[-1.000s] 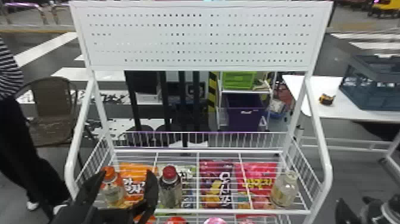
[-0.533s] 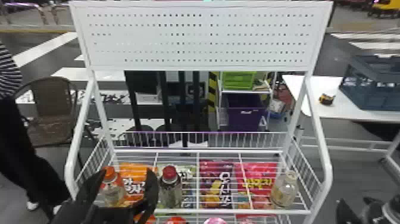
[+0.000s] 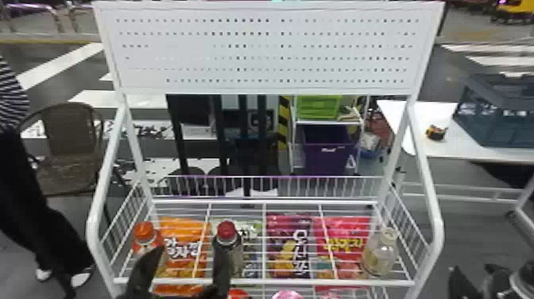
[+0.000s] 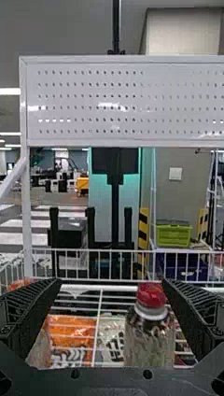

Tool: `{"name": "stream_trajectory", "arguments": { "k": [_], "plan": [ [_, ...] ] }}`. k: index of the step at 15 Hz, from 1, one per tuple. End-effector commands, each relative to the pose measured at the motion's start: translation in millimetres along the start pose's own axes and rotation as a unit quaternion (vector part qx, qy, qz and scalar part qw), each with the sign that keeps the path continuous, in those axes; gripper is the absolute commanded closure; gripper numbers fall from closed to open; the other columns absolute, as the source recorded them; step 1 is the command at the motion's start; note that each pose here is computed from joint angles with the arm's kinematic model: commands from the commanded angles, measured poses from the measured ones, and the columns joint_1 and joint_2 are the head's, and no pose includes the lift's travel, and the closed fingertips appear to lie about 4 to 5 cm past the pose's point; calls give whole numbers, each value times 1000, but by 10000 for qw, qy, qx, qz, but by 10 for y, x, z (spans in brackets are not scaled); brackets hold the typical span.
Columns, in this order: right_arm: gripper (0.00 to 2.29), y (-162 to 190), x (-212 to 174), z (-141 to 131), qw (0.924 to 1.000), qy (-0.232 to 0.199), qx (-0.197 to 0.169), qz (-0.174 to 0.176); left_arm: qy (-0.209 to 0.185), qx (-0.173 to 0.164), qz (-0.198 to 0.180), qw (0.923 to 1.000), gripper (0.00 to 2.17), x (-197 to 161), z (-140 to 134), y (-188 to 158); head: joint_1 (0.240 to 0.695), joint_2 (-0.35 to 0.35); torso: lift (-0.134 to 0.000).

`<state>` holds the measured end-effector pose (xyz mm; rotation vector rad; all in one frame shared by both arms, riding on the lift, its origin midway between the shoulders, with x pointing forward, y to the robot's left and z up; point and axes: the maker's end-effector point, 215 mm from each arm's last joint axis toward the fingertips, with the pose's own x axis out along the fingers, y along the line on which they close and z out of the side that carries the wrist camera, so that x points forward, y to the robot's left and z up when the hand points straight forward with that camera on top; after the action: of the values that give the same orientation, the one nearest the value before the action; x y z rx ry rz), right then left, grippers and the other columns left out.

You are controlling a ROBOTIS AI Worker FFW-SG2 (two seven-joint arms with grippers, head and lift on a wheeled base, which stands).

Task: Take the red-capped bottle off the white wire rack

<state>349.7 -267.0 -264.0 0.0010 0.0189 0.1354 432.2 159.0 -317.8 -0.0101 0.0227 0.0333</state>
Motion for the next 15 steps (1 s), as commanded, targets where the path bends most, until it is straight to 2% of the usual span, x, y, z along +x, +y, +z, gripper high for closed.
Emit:
{"name": "stream_trajectory", "arguments": {
  "k": [1, 2, 4, 7, 9, 11, 15],
  "plan": [
    [512, -2, 5, -10, 10000, 10, 9, -4, -658, -647, 57, 9957, 93, -66, -88, -42, 499, 0, 0],
    [512, -9, 8, -4, 10000, 3, 2, -9, -773, -858, 114, 9932, 93, -71, -161, 10, 499, 0, 0],
    [512, -25, 4, -20, 10000, 19, -4, -22, -632, -969, 103, 9932, 93, 27, -435, -38, 499, 0, 0],
    [512, -23, -12, -41, 10000, 50, 0, -22, -306, -807, -21, 9963, 93, 191, -856, -244, 499, 0, 0],
    [512, -28, -21, -34, 10000, 36, -13, -27, -176, -627, -98, 9978, 93, 290, -1043, -358, 499, 0, 0],
    [512, -41, -41, -42, 10000, 34, -14, -39, -97, -513, -120, 9986, 93, 401, -1155, -412, 499, 0, 0],
    [512, -46, -54, -38, 10000, 26, -18, -44, -102, -360, -147, 9992, 93, 635, -1143, -430, 499, 0, 0]
  ]
}}
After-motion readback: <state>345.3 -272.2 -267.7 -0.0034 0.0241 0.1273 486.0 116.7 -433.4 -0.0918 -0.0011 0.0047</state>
